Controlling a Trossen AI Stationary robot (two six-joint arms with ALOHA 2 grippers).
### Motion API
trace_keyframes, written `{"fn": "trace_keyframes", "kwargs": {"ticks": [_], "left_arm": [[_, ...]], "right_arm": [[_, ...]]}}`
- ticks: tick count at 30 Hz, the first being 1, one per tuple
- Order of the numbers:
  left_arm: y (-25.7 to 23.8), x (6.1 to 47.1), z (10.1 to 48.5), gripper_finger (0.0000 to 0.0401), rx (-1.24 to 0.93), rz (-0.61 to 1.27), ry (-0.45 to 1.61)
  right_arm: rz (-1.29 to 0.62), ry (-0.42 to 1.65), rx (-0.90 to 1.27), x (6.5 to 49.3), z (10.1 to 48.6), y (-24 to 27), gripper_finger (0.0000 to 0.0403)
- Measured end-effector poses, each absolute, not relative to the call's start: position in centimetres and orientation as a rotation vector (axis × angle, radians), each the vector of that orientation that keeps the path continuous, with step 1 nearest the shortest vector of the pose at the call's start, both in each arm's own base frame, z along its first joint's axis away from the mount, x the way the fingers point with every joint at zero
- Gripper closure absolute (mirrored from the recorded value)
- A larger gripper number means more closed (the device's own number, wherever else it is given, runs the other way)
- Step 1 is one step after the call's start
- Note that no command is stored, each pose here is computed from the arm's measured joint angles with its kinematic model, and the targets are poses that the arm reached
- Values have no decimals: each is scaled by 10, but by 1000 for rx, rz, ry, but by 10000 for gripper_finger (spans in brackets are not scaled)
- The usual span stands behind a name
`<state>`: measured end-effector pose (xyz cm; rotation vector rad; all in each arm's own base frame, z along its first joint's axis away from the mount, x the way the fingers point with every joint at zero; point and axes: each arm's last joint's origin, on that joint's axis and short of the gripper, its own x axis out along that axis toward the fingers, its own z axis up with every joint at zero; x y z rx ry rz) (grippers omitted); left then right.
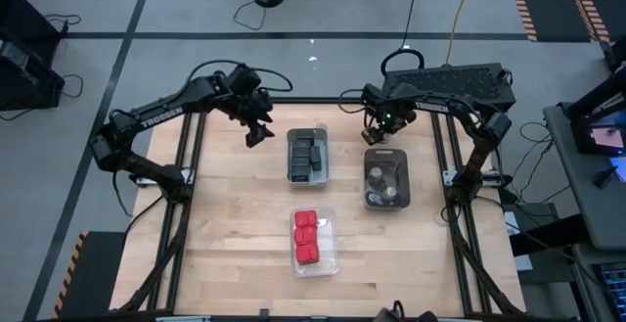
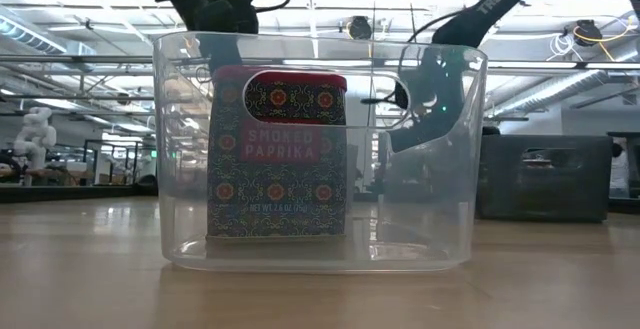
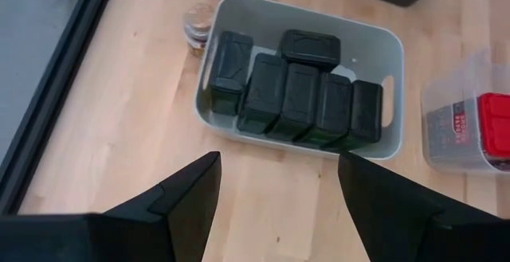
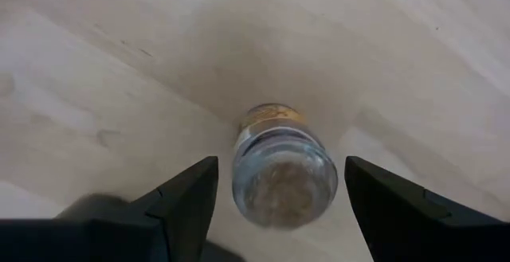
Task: Sort spices by type
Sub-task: Put the brown spice bottle into the black bin
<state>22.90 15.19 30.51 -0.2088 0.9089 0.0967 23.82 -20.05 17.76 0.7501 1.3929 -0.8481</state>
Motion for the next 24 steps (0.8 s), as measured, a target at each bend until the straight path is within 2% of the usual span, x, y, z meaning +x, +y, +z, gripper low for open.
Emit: {"fn": "trace_keyframes", "kwargs": {"ticks": [7,14,24], "left_arm": [[146,233,305,141,-196,73,908],[146,235,306,141,-184,69,896],[146,235,306,141,-184,71,892]], "right_arm": [[-836,1383,725,242,173,-203,159],[-826,1415,737,239,175,-201,256],[-824,1445,742,237,174,-199,258]]}}
